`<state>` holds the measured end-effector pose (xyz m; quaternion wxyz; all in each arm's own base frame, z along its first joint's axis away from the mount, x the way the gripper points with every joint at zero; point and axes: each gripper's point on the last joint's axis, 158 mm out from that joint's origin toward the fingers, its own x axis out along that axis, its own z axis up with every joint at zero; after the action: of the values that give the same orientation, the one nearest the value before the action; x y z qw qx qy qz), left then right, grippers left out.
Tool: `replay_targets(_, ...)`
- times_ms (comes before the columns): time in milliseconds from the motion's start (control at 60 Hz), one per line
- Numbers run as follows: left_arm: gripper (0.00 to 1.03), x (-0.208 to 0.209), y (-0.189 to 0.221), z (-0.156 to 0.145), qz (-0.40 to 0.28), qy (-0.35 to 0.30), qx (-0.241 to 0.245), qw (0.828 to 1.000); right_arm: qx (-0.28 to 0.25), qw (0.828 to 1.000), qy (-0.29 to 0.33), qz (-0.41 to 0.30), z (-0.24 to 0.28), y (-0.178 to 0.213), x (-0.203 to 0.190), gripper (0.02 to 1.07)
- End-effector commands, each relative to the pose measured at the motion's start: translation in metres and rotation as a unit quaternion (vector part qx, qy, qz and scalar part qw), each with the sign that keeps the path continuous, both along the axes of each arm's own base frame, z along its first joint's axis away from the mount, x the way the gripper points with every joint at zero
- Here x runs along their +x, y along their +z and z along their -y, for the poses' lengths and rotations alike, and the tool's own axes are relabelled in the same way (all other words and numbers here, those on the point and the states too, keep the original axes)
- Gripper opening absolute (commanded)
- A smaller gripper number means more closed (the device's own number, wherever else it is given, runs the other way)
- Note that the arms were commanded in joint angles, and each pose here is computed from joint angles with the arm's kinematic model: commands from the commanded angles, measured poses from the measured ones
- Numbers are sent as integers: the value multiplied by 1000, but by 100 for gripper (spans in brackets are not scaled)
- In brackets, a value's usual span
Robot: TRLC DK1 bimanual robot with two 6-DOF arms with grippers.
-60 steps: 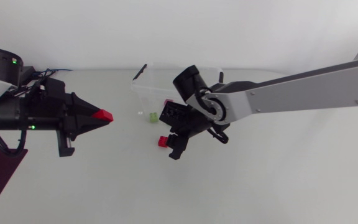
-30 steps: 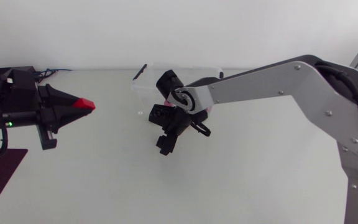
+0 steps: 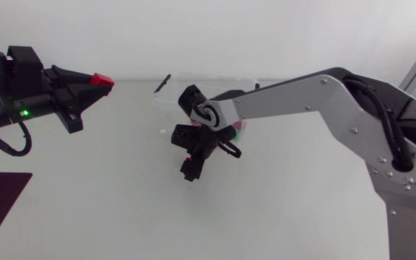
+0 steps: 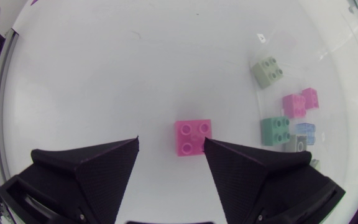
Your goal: Pick up the duplo bricks and place them in the container
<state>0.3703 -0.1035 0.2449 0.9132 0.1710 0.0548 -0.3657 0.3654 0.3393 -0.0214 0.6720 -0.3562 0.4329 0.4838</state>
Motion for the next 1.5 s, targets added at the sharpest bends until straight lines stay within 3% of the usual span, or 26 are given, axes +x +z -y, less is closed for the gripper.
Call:
replay_targets(0, 13, 2, -4, 2, -11, 2, -13, 1000, -15, 1000, 9, -18, 6, -13, -7, 79)
replay_targets(333, 13, 1, -8, 0, -14, 5, -12, 1000, -5, 1000, 26, -11, 0, 13, -32, 79)
replay_targets(467, 13, 0, -8, 0, -14, 5, -11, 1000, 8, 1000, 15, 6, -1, 25, -21, 96)
replay_targets(1183, 13, -2, -7, -1, -10, 7, -9, 1000, -54, 993, -107, 8, 0, -13, 1, 96)
replay_targets(1333, 13, -2, -7, -1, -9, 7, -9, 1000, -56, 991, -121, 0, 3, -16, 3, 86)
replay_targets(1400, 13, -2, -8, -1, -10, 7, -9, 1000, -58, 990, -125, -4, 4, -18, 3, 72)
replay_targets(1483, 13, -3, -8, 1, -10, 4, -9, 1000, -60, 990, -130, -9, 5, -21, 1, 45)
